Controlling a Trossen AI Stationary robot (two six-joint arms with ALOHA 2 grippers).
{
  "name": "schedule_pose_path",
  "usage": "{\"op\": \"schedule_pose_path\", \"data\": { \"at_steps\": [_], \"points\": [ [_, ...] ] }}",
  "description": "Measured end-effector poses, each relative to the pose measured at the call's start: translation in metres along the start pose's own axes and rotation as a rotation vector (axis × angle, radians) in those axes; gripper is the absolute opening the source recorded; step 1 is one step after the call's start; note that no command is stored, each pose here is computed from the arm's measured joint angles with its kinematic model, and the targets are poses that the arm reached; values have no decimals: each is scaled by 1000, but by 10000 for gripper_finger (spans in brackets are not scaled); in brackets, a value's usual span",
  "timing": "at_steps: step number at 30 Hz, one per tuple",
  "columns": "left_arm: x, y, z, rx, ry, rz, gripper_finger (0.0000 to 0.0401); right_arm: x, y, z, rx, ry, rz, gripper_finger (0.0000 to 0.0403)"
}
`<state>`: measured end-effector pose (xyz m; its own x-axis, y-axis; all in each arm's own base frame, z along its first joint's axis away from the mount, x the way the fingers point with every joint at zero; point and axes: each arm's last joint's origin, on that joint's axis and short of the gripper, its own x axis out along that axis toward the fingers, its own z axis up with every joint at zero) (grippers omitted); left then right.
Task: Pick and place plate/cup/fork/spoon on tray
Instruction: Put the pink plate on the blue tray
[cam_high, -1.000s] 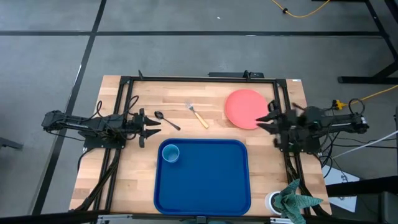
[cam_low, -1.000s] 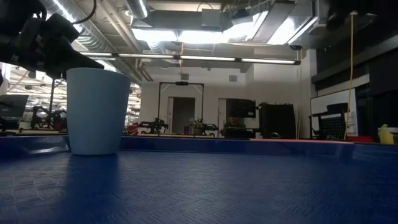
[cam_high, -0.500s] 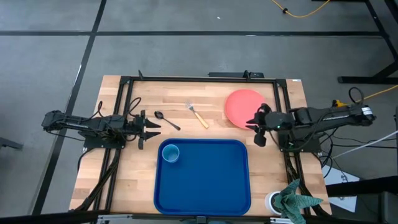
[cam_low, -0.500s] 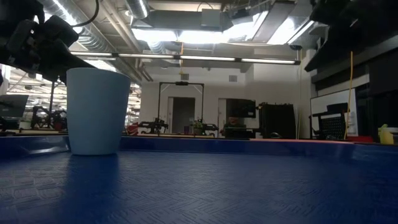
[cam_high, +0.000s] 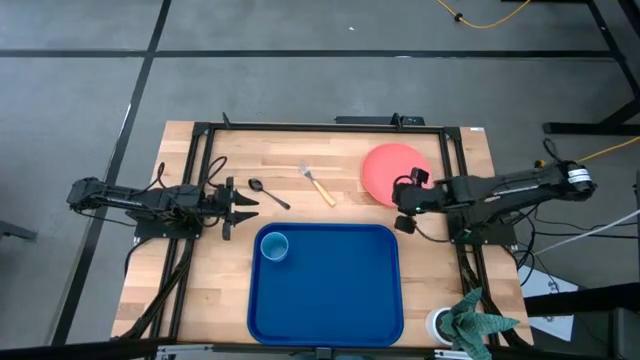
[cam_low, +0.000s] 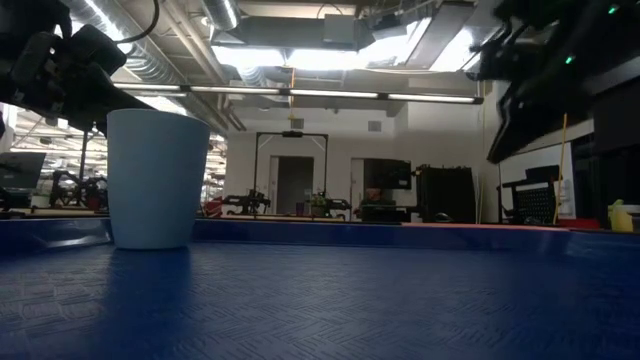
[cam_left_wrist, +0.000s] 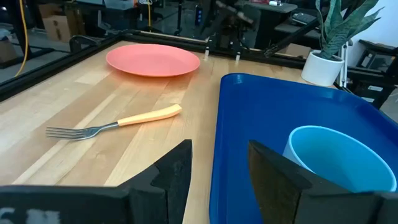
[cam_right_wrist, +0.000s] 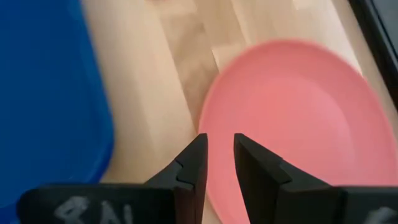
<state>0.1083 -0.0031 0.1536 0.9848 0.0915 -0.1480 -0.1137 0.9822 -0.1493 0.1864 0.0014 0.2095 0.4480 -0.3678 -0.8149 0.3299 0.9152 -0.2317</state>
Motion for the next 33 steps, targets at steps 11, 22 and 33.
{"op": "schedule_pose_path", "data": {
  "at_steps": [11,22,33],
  "points": [
    [0,0,0,2,0,0,148,51,13,-5,-24,233,-77,84],
    [0,0,0,3,1,1,148,73,21,-9,-141,307,-84,84],
    [0,0,0,3,1,1,148,70,21,-2,-129,275,-77,84]
  ]
}}
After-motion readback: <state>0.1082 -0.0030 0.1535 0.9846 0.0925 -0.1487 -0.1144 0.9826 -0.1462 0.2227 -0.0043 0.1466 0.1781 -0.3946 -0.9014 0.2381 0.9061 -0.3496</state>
